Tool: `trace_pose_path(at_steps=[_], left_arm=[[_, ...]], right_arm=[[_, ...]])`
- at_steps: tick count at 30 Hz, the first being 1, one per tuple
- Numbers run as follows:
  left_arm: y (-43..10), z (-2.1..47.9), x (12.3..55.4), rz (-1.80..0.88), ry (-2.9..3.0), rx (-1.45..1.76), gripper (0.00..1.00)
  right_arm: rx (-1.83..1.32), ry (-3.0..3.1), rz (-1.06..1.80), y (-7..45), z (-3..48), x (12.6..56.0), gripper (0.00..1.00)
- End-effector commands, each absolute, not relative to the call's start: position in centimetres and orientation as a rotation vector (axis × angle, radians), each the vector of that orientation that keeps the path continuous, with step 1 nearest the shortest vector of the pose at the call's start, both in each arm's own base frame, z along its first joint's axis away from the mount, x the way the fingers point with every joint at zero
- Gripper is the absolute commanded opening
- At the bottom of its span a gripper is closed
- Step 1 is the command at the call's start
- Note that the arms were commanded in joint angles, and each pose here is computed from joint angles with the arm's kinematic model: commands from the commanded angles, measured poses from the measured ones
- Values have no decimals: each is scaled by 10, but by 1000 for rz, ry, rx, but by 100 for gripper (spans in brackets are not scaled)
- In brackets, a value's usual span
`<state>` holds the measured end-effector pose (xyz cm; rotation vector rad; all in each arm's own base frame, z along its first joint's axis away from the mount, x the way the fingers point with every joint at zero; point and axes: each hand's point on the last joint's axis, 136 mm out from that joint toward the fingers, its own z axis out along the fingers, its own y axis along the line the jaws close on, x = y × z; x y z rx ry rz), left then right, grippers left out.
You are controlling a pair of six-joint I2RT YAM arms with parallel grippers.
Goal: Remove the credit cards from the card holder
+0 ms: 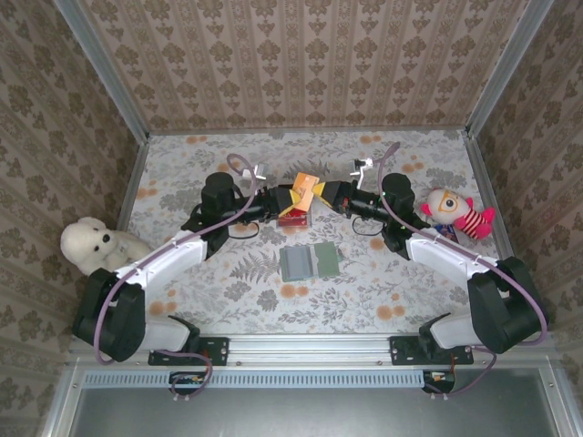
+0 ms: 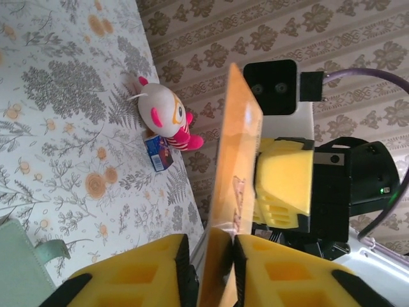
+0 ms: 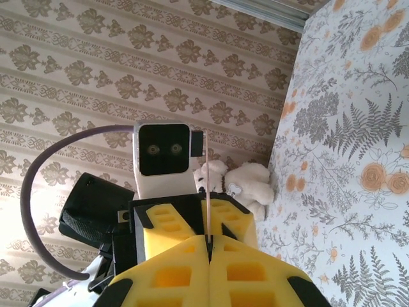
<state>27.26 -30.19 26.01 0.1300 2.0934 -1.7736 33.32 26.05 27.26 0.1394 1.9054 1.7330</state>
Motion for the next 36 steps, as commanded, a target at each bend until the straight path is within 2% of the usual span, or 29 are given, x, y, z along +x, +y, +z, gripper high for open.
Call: trace_pose_path(at_steps=[1,4,8,9,13,14,15,18,24,30,36], left_arm=[[-300,274,266,-1798,2028,180,22],[-298,274,266,-1790,2022,177,17],[-298,272,266,-1765,2025,198,5],[-297,270,266,-1747,2033,209,0],[-291,251,271,-1583,2126,244,0],[-288,246,273,-1516,2157,266,0],[-284,238,275,-1432,2203,281,0],[-271,227,287,-1230,2268,343,0],[-252,224,315,-932,2247,540,0],[-256,219,343,-744,2194,806,0],[-274,204,342,-683,1948,1234,0]], right_arm=[[93,1872,1764,262,283,331,0],[90,1877,1762,262,281,331,0],[89,1899,1749,262,278,332,2],[94,1923,1736,261,275,333,8],[127,2055,1558,247,251,336,56],[133,2078,1509,243,247,336,65],[152,2109,1453,237,242,336,73],[146,2178,1301,222,229,336,84],[46,2314,1029,203,208,336,99],[15,2406,825,187,191,345,100],[8,2437,759,176,181,350,100]])
